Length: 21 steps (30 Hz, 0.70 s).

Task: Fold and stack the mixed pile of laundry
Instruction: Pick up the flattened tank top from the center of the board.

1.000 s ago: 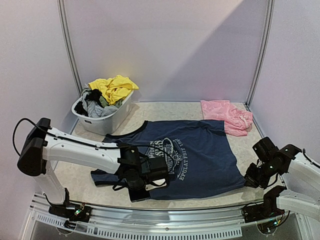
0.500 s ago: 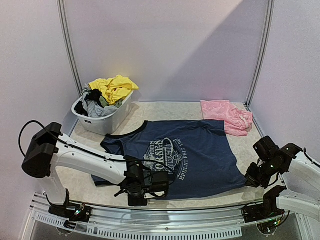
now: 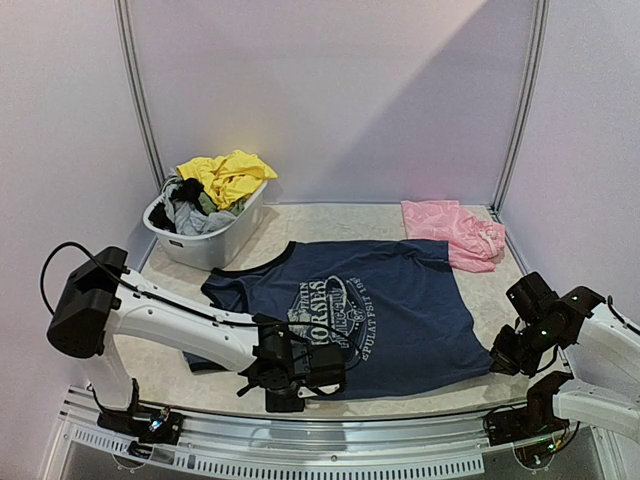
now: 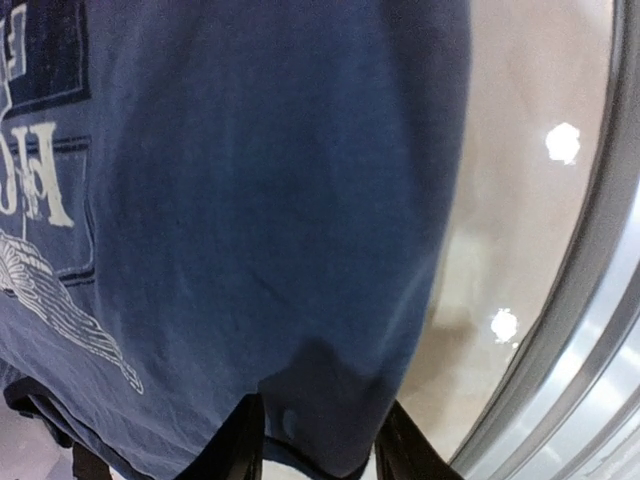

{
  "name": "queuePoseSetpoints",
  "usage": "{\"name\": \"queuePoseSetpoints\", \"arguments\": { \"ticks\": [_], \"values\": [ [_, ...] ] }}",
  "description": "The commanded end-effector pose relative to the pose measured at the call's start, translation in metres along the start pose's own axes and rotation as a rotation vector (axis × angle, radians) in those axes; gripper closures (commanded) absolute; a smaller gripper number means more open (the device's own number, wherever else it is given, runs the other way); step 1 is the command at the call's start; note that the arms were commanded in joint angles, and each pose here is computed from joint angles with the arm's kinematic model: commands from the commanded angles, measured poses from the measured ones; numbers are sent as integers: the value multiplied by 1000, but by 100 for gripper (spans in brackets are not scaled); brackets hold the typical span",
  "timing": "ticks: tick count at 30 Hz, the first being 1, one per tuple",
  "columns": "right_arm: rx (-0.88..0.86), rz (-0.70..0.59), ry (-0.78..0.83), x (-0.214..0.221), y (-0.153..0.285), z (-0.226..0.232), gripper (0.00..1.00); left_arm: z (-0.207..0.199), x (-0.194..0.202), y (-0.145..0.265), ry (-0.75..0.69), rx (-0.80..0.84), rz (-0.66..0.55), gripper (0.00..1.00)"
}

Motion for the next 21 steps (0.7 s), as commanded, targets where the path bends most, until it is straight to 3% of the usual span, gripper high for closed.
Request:
{"name": "queuePoseSetpoints", "arguments": {
  "ticks": [1,7,13,21],
  "values": [
    [-9,-28,1,-5,7,4,100,-7,-10,-7,-31,0,3,63],
    [-10,-33,1,-5,11,4,100,-5,-5,-3,-31,-11,16,99],
    [-58,-58,8,-11,29,20,100,0,-7,21,-3,14,-14,100],
    [-48,-104,69,-30,43,56,100,42,-5,43,10,38,14,100]
  ]
}}
Point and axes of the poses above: each gripper's point midway between its finger pads, its own y axis back along the fingers, its own z axis along the line the jaws close on, x = y × z, the point moved 2 cm from there along y, back along the fingers, and after that the axes turned 8 degrees about -y, right-handed, at the moved point
